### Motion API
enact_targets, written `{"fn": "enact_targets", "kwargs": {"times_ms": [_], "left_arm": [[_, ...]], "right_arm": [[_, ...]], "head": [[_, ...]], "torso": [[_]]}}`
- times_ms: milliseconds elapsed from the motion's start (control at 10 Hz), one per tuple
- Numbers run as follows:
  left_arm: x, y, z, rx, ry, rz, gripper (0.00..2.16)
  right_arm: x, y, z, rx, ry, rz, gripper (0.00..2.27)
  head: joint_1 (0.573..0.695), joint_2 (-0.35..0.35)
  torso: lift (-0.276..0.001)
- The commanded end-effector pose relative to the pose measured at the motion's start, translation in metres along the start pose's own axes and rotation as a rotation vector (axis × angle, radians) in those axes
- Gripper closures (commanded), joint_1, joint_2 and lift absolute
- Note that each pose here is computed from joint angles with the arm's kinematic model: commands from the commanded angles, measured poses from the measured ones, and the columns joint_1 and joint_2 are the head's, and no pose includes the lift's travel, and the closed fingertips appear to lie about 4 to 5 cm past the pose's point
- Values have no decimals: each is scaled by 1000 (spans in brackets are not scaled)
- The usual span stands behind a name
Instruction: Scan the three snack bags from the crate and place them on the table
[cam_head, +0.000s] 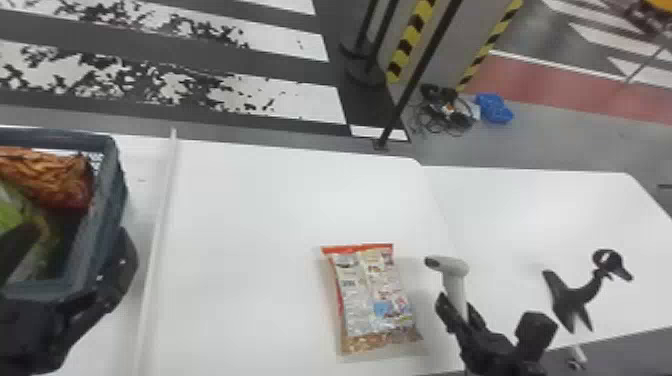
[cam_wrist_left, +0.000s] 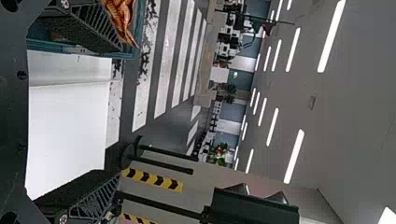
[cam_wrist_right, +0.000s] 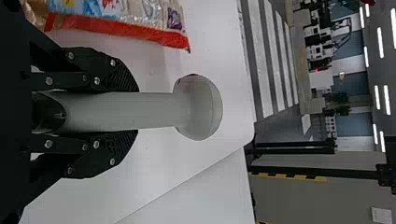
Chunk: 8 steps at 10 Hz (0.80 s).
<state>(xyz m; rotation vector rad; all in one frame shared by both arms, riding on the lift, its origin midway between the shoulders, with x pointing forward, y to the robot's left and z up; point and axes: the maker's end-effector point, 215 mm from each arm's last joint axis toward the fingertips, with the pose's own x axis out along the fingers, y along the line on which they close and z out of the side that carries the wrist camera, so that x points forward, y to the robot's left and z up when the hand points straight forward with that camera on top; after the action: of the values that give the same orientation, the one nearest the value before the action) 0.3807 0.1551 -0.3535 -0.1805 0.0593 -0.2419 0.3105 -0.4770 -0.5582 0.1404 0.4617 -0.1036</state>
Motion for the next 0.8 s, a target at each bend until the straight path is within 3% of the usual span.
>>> {"fn": "enact_targets", "kwargs": {"times_ms": [0,200,600,700], "left_arm": [[0,-3,1,-4,-3,-5,66],[1,-7,0,-8,-3,-9,66],[1,-7,1,-11,-8,-5,66],[0,-7,1,-14,-9,-4,66]], "right_arm": [[-34,31,29,24,-77,23,2219],[-61,80,42,35,-101,90,2216],[-61,169,19,33,-51,210,2216],[-60,186,11,21,-36,228,2219]], "head": [[695,-350],[695,-350],[695,-350],[695,-309]], "torso": [[-36],[-36],[-36],[-36]]}}
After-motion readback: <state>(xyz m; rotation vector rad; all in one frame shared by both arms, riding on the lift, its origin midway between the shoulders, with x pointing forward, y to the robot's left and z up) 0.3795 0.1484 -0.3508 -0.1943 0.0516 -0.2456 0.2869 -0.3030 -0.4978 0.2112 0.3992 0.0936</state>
